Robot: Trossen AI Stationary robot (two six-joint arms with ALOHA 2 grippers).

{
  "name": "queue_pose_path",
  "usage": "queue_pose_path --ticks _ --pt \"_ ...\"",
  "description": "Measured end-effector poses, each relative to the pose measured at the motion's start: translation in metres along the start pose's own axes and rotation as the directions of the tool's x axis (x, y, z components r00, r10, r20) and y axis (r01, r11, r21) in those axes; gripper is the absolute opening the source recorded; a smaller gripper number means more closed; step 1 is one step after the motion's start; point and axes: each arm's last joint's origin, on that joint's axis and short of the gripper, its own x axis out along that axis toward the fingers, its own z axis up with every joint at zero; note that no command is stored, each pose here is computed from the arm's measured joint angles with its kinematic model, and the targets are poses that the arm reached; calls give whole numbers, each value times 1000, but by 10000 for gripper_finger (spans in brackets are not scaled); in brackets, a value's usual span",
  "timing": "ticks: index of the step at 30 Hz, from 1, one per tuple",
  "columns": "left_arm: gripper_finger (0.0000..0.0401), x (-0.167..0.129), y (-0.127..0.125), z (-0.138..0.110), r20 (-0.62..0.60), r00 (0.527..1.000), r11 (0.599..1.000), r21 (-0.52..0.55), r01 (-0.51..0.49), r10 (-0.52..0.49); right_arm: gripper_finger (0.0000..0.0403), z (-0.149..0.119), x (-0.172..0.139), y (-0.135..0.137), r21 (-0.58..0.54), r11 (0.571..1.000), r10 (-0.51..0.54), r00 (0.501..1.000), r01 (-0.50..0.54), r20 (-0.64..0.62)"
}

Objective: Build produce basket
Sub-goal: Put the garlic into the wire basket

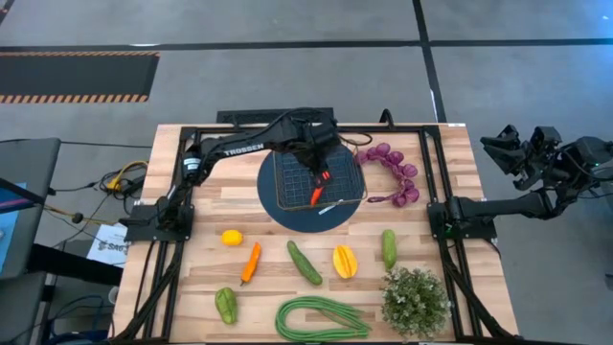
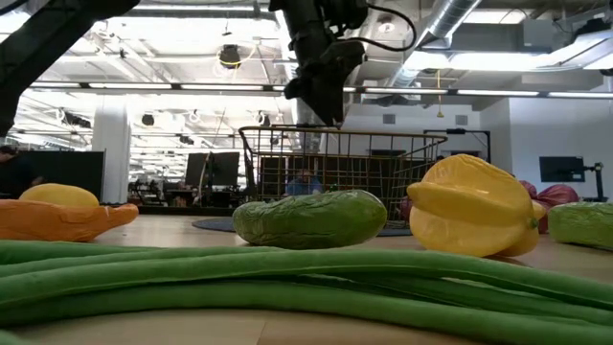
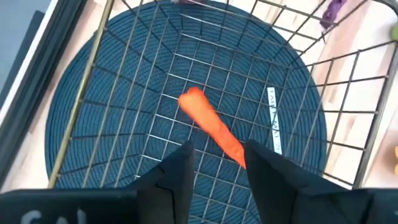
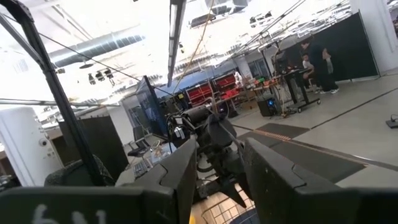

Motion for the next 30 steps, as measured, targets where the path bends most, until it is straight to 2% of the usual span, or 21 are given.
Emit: queue_pose_path --ticks 7,11,22,30 --pt "55 -2 0 2 14 1000 1000 -14 -4 4 157 0 0 0 0 1000 1 1000 -1 0" --pt "32 -3 0 1 15 1000 999 -47 -14 15 156 0 0 0 0 1000 1 1000 -1 0" --pt "28 5 0 -2 -16 1000 999 -47 8 -9 158 0 0 0 -1 1000 1 1000 -1 -2" --pt "28 5 -1 1 15 1000 996 -85 8 -7 161 0 0 0 -4 1000 1 1000 -1 -4"
